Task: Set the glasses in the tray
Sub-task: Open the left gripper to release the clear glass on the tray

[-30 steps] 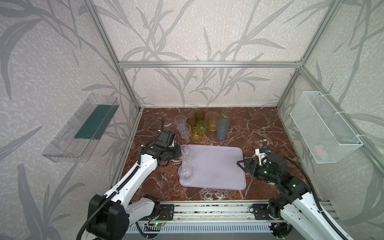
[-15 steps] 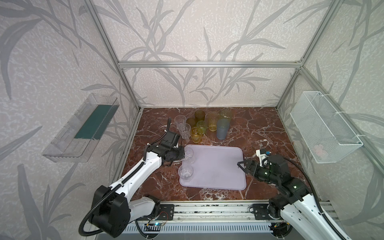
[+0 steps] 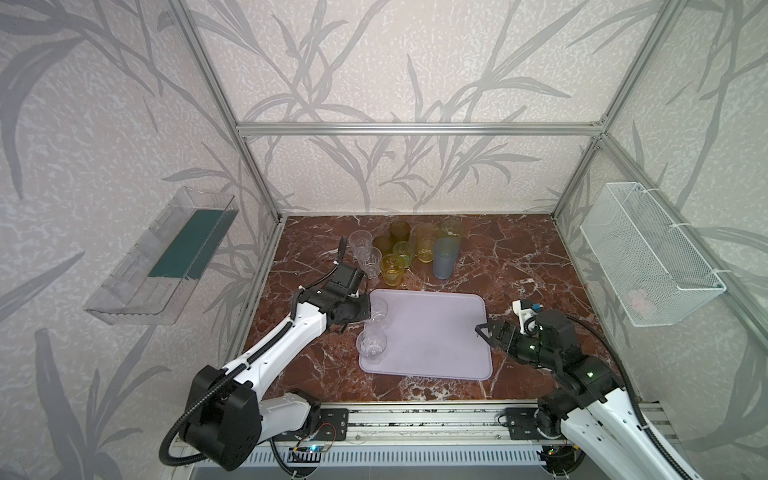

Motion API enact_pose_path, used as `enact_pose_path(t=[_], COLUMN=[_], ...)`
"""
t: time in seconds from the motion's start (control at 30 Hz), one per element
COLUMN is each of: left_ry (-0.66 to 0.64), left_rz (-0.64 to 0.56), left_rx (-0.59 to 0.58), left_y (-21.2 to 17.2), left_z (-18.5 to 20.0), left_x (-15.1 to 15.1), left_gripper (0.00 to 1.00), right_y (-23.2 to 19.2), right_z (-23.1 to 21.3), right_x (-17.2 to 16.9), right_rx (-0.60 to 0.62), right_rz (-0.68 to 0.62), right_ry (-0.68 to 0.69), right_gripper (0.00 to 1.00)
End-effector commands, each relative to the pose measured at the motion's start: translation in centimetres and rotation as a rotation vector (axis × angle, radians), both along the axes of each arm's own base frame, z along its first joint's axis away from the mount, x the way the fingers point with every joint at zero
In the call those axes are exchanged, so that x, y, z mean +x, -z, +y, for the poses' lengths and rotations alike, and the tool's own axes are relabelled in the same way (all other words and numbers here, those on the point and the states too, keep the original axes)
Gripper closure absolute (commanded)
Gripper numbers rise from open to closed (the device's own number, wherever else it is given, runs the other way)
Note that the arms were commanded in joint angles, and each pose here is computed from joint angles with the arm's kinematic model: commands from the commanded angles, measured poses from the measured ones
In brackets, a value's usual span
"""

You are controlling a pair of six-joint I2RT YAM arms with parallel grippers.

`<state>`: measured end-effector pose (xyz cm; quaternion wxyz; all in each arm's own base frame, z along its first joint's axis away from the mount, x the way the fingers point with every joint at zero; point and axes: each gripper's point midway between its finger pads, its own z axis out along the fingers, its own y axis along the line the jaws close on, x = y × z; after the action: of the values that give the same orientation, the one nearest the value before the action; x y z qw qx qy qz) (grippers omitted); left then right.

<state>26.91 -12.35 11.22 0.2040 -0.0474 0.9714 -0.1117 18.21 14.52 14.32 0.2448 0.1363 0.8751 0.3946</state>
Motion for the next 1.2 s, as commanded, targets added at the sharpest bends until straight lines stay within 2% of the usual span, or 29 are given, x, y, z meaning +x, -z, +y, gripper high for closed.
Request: enact_pose_path(t=[0.0, 0.67, 1.17], left_ry=[0.014, 0.024, 0.061], left_rz=[0.023, 0.057, 0.081], left_rx=[0.024, 0.097, 0.098], left_y=[0.5, 1.8, 2.6], left_z=[0.1, 0.6, -0.4], left_x=[-0.4, -0.7, -0.4], left_gripper=[1.00, 1.00, 1.00], right_y=[0.3, 1.0, 1.5], right_z=[-0.3, -0.4, -0.5], right_x=[-0.2, 0.2, 0.2], right_rx=[-0.010, -0.013, -0.016], right_rz=[0.013, 0.029, 0.045], right_ry=[0.011, 0.029, 0.037], right_gripper=[0.01, 0.01, 0.01])
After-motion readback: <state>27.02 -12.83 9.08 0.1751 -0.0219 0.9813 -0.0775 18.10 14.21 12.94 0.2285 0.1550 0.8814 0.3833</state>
